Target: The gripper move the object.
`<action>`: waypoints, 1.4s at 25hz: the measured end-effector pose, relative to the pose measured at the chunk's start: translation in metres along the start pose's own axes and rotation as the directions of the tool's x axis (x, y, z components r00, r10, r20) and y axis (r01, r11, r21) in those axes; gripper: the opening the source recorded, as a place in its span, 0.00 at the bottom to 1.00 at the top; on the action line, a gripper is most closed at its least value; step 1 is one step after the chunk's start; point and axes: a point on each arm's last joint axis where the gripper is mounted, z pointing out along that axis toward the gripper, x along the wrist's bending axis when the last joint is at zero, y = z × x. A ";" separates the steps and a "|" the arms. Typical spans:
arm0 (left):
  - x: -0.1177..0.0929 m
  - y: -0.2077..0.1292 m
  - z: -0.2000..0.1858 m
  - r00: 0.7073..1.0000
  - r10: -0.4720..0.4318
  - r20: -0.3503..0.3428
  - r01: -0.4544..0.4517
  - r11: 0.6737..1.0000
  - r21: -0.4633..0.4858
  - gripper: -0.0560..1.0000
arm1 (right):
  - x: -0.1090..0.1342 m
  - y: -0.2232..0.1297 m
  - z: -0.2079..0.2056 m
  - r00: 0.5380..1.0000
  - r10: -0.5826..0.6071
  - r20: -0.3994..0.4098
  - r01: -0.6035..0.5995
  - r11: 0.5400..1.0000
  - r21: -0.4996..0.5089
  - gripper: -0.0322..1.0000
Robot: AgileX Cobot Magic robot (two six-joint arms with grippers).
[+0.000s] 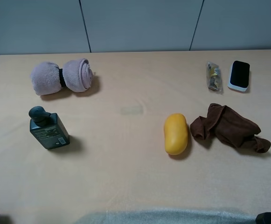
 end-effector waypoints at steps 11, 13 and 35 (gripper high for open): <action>0.000 0.000 0.000 1.000 0.000 0.000 0.000 1.000 0.000 0.94 | -0.024 -0.055 0.002 0.967 0.175 0.187 -0.154 0.980 -0.122 0.70; 0.000 0.000 0.000 1.000 0.000 0.000 0.000 1.000 0.000 0.94 | -0.025 -0.066 0.002 0.953 0.213 0.215 -0.181 0.971 -0.159 0.70; 0.000 0.000 0.000 1.000 0.000 0.000 0.000 1.000 0.000 0.94 | -0.030 -0.105 0.004 0.862 0.205 0.463 0.027 0.894 -0.447 0.70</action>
